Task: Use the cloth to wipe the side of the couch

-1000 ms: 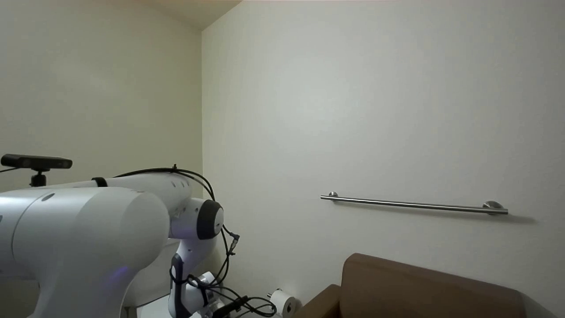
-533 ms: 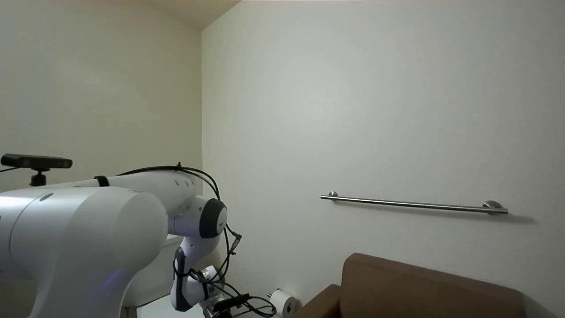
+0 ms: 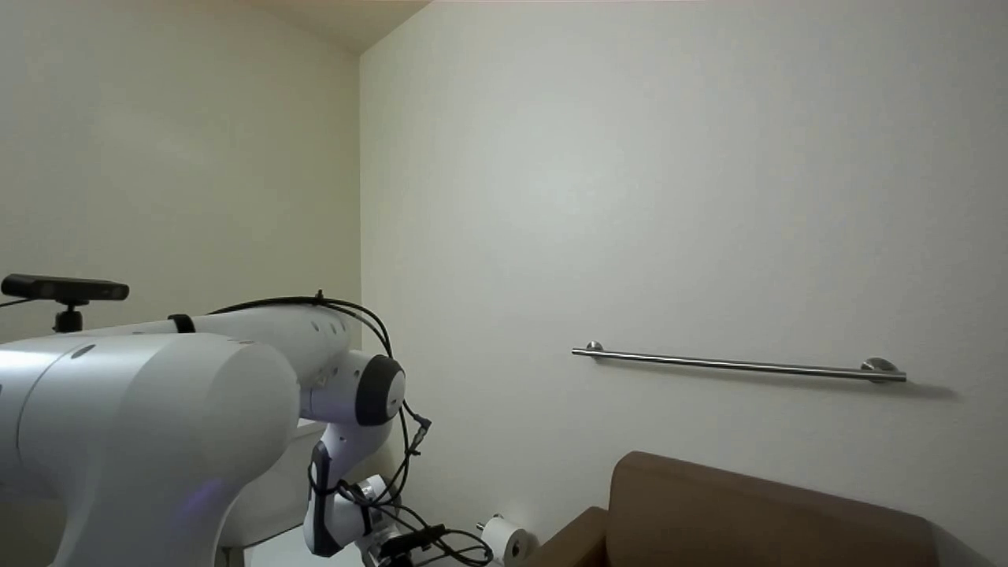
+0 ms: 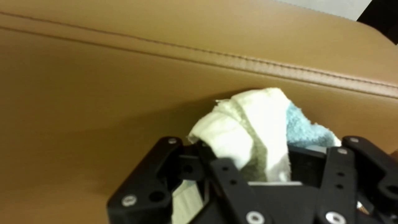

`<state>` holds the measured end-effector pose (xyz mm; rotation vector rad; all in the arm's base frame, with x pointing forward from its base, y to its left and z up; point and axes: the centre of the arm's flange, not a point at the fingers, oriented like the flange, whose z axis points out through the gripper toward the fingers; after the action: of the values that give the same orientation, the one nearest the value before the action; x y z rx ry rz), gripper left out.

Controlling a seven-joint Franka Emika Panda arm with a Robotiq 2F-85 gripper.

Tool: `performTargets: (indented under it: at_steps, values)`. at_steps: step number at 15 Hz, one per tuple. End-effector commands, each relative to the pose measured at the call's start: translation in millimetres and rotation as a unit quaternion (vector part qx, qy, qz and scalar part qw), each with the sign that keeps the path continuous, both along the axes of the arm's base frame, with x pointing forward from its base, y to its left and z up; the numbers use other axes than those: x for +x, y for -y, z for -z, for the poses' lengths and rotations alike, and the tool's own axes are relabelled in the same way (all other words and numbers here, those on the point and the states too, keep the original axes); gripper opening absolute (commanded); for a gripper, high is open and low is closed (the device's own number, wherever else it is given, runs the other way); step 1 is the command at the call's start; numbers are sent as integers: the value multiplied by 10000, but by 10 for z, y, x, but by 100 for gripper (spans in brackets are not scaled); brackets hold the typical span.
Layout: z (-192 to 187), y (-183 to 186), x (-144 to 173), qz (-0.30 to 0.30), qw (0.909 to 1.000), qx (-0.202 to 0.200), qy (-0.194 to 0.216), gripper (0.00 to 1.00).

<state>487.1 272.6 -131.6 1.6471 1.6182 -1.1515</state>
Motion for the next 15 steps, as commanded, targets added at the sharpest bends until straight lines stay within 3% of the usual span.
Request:
performTargets:
  at_steps: [1,4,7,11,15]
  values:
    - [-40,-42,78,-32,9995,67,299,4]
    - [-188,-261,400,24,9927,424,1125,5]
    - [-251,-596,901,282,9794,740,1858,5]
    - [-89,-665,1490,543,9520,820,2898,6]
    - [51,-261,1647,623,9187,479,3870,6]
